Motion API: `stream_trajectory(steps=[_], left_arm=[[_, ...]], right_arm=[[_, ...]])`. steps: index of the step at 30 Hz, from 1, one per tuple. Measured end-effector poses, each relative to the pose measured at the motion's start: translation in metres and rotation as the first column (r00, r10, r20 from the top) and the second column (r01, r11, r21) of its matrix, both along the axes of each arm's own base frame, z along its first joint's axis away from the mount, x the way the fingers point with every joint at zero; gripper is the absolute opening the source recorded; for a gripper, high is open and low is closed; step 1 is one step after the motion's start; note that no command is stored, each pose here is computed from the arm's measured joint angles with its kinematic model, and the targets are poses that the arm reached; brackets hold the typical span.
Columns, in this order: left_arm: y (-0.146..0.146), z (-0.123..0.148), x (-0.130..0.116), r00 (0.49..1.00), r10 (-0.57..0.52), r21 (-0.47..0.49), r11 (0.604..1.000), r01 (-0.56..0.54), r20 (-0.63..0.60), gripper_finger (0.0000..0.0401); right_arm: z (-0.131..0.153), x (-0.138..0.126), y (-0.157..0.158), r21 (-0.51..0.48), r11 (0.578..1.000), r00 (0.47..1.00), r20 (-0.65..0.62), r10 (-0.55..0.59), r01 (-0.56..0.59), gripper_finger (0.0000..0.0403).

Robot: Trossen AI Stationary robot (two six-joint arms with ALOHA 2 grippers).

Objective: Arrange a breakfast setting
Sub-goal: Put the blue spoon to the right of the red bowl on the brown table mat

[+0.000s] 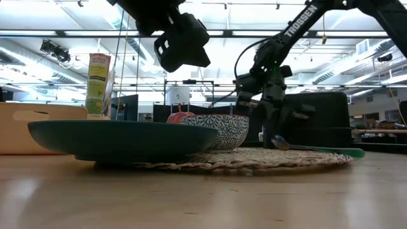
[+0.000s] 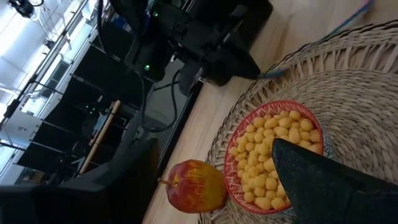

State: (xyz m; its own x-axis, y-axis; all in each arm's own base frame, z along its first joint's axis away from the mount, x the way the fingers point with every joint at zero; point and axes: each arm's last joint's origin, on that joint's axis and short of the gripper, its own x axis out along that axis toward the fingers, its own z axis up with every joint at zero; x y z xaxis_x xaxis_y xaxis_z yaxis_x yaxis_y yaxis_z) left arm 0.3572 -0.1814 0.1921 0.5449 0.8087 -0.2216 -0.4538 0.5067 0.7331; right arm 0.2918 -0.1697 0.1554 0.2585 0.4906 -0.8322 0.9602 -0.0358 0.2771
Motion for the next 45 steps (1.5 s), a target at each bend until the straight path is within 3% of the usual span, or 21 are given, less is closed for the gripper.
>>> stream_trajectory(steps=[6, 9, 11, 16, 19, 23, 29, 35, 41, 45], left_arm=[[-0.003, 0.000, -0.001, 1.000, -0.008, -0.012, 1.000, 0.008, 0.004, 0.0318], [-0.007, 0.000, -0.004, 1.000, -0.015, -0.021, 1.000, 0.016, 0.013, 0.0318], [-0.010, 0.000, -0.006, 1.000, -0.025, -0.020, 0.999, 0.025, 0.010, 0.0318], [-0.011, 0.005, -0.020, 1.000, -0.013, -0.053, 0.999, 0.014, 0.019, 0.0318], [-0.006, 0.011, -0.027, 1.000, 0.009, -0.063, 0.998, -0.008, 0.023, 0.0318], [-0.001, 0.023, -0.033, 1.000, 0.021, -0.103, 0.994, -0.019, 0.010, 0.0318], [0.007, 0.042, -0.039, 0.994, -0.016, -0.196, 0.980, -0.005, -0.109, 0.0305], [0.024, 0.066, -0.041, 0.976, -0.087, -0.325, 0.946, 0.017, -0.201, 0.0290], [0.045, 0.099, -0.045, 0.970, -0.164, -0.401, 0.913, 0.080, -0.180, 0.0277], [0.057, 0.125, -0.058, 0.970, -0.192, -0.401, 0.909, 0.118, -0.151, 0.0265]], right_arm=[[0.001, 0.005, 0.002, -0.098, 0.990, 0.993, 0.059, 0.106, -0.100, 0.0090], [0.017, 0.001, 0.011, -0.203, 0.958, 0.976, 0.028, 0.214, -0.204, 0.0108], [0.033, -0.002, 0.023, -0.295, 0.912, 0.956, -0.018, 0.293, -0.285, 0.0114], [0.066, 0.000, 0.075, -0.480, 0.709, 0.828, -0.069, 0.556, -0.516, 0.0113], [0.055, 0.005, 0.100, -0.547, 0.615, 0.772, -0.097, 0.628, -0.569, 0.0110], [0.021, 0.003, 0.124, -0.531, 0.568, 0.739, -0.179, 0.649, -0.628, 0.0106], [-0.008, -0.003, 0.137, -0.539, 0.576, 0.748, -0.167, 0.642, -0.615, 0.0097], [-0.012, -0.004, 0.137, -0.558, 0.574, 0.754, -0.152, 0.639, -0.600, 0.0082], [-0.012, -0.003, 0.139, -0.570, 0.565, 0.756, -0.162, 0.635, -0.597, 0.0026], [-0.006, -0.004, 0.140, -0.566, 0.601, 0.791, -0.162, 0.589, -0.564, 0.0016]])
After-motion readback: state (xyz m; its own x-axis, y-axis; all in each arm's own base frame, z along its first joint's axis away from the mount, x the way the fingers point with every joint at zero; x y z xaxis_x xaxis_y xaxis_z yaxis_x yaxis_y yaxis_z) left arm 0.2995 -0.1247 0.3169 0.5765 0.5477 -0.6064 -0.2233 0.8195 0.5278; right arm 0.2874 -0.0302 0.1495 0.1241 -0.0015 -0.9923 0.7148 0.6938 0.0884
